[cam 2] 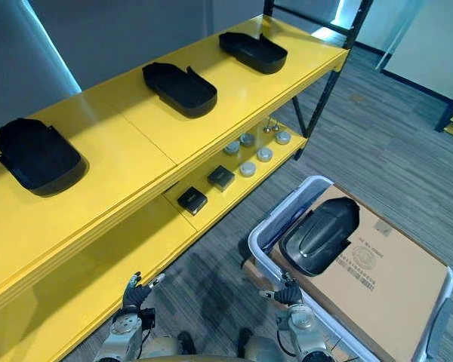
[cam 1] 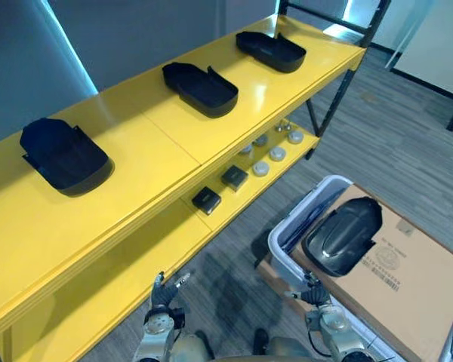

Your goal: Walk over and take plastic housings, then place them on the shelf

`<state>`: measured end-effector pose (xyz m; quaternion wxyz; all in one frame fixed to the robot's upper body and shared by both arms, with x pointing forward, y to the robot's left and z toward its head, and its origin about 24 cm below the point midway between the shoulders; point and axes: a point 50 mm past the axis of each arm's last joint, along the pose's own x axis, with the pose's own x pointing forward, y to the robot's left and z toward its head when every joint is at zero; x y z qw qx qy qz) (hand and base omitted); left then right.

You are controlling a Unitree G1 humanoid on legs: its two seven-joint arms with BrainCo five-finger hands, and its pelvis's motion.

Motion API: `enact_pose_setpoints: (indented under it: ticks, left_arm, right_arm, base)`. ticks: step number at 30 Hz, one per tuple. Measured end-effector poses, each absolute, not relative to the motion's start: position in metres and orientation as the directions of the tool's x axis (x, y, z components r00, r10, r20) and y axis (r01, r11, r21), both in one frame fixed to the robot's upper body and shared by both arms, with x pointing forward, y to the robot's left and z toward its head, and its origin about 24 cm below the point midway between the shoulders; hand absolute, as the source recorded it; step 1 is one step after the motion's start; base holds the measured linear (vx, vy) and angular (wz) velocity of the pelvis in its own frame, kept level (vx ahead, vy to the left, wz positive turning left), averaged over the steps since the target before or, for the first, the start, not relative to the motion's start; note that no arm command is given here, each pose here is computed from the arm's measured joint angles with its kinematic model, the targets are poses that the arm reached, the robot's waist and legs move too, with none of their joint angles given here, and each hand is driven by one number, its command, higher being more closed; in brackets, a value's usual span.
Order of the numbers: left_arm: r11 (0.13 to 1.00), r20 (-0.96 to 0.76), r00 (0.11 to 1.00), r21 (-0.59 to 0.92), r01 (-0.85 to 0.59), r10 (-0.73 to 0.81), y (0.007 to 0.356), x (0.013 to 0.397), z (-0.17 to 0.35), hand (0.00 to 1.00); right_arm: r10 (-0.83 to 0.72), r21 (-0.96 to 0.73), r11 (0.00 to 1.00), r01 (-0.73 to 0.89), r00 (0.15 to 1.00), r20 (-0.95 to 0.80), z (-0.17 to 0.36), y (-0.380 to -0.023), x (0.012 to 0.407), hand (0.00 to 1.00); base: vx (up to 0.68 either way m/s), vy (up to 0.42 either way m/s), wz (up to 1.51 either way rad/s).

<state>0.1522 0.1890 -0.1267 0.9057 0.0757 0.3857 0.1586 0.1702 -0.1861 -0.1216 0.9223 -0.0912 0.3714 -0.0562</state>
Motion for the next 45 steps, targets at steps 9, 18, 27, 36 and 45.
enact_pose_setpoints:
  ticks: [9,18,27,36,45]
  left_arm:
    - [0.928,-0.709,0.599,0.297,-0.225,0.372,0.203,0.135,-0.134,0.0]
    - [0.944,-0.722,0.607,0.244,-0.224,0.331,0.187,0.141,-0.135,0.0]
    - [0.934,-0.728,0.587,0.249,-0.255,0.354,0.194,0.135,-0.136,0.0]
    - [0.895,-0.729,0.526,0.301,-0.329,0.438,0.223,0.115,-0.138,0.0]
    - [0.868,-0.749,0.463,0.311,-0.387,0.474,0.231,0.092,-0.141,0.0]
  right_arm:
    - [-0.188,-0.182,0.979,0.087,0.714,-0.674,-0.121,-0.186,0.171,0.0]
    - [-0.29,-0.207,0.957,0.204,0.658,-0.695,-0.126,-0.213,0.15,0.0]
    - [-0.312,-0.153,0.941,0.301,0.603,-0.735,-0.134,-0.211,0.136,0.0]
    - [-0.463,-0.107,0.811,0.576,0.519,-0.719,-0.13,-0.244,0.123,0.0]
    - [-0.676,-0.097,0.708,0.699,0.633,-0.378,-0.055,-0.29,0.153,0.0]
  base:
    - [-0.08,-0.019,-1.14]
    - [0.01,-0.087,-0.81]
    - [0.11,0.092,-0.29]
    - [0.17,0.057,0.07]
    - [0.07,0.024,-0.03]
